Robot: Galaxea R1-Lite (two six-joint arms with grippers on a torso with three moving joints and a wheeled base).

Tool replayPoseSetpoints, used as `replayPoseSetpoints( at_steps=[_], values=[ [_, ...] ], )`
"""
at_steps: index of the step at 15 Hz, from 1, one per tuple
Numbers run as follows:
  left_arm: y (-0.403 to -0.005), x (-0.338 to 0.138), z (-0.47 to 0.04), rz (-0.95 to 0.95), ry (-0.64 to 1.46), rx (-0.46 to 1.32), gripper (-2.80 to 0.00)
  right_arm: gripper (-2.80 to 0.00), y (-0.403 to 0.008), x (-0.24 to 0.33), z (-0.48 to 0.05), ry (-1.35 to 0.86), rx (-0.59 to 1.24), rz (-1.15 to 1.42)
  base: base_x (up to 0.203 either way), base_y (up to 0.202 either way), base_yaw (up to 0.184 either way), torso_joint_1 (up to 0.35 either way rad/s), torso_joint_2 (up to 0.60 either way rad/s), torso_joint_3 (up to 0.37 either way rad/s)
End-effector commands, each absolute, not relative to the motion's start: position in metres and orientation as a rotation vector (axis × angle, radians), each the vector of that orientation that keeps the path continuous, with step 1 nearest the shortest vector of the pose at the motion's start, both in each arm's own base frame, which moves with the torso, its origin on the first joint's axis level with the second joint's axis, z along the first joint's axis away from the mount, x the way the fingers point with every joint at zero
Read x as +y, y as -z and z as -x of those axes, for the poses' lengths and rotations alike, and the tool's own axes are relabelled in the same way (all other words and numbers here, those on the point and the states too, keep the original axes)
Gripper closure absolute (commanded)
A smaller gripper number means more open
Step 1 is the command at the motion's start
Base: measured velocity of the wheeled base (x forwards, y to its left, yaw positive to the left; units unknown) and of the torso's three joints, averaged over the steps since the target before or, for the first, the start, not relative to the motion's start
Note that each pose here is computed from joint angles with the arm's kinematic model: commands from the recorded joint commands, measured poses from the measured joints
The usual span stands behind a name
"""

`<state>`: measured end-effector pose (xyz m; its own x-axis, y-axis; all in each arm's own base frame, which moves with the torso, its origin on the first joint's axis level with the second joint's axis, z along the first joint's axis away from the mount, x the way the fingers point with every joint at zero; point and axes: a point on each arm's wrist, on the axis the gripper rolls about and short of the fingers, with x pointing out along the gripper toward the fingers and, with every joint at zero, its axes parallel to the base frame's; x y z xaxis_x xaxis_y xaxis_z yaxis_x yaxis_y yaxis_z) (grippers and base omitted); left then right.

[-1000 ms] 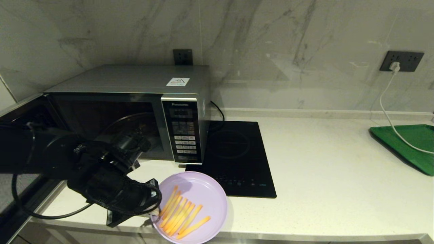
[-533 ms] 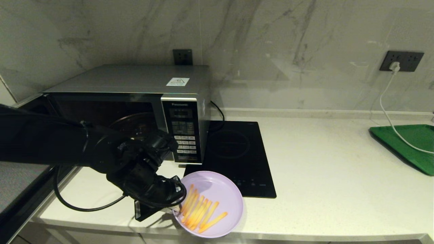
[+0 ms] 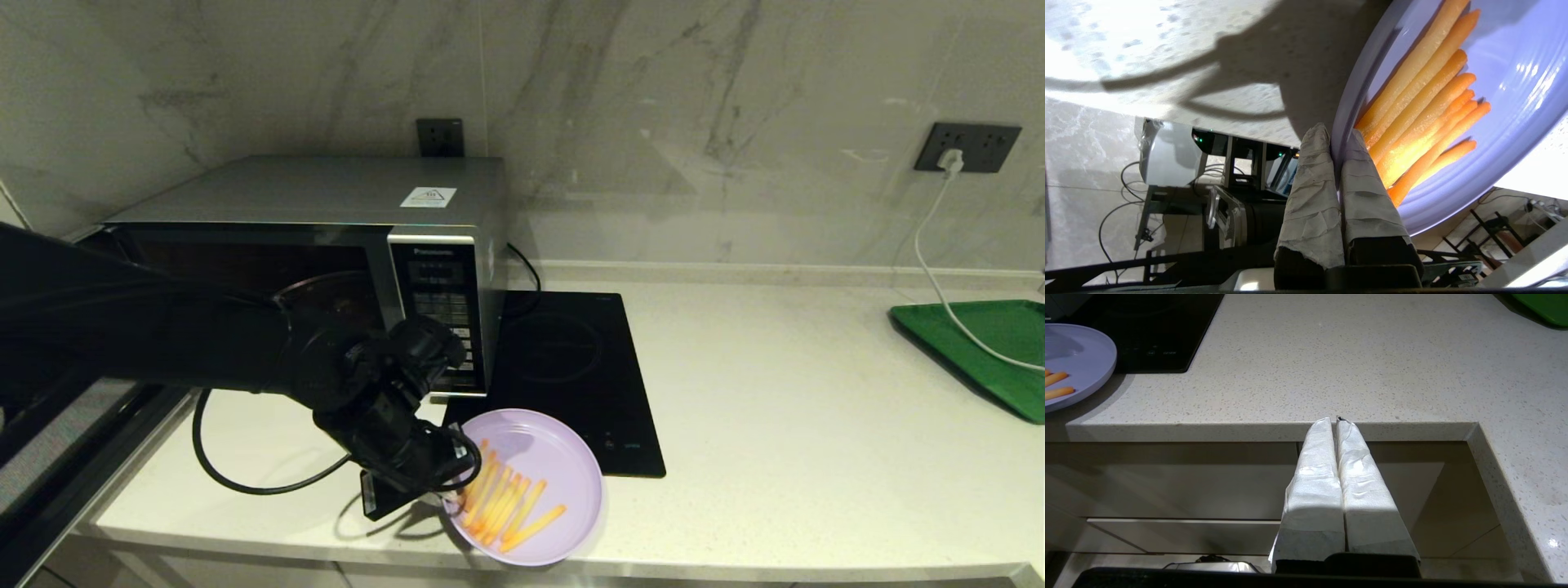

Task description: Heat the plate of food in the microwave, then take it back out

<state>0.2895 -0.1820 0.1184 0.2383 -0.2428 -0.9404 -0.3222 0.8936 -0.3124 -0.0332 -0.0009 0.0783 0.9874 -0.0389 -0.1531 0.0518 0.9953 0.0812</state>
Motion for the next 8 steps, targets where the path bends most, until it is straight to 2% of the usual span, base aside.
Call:
replayPoseSetpoints(
  at_steps=[1, 8],
  values=[
    [-0.110, -0.189, -0.297, 0.483, -0.078, 1.347, 0.00, 0.00, -0.078, -0.001, 0.033, 0.045, 0.153, -0.086, 0.000, 0.000, 0.000, 0.000, 0.00, 0.000],
    [-0.106, -0.208, -0.308, 0.441, -0.081, 1.324, 0.00, 0.00, -0.078, -0.001, 0.033, 0.045, 0.153, -0.086, 0.000, 0.000, 0.000, 0.000, 0.00, 0.000]
  ],
)
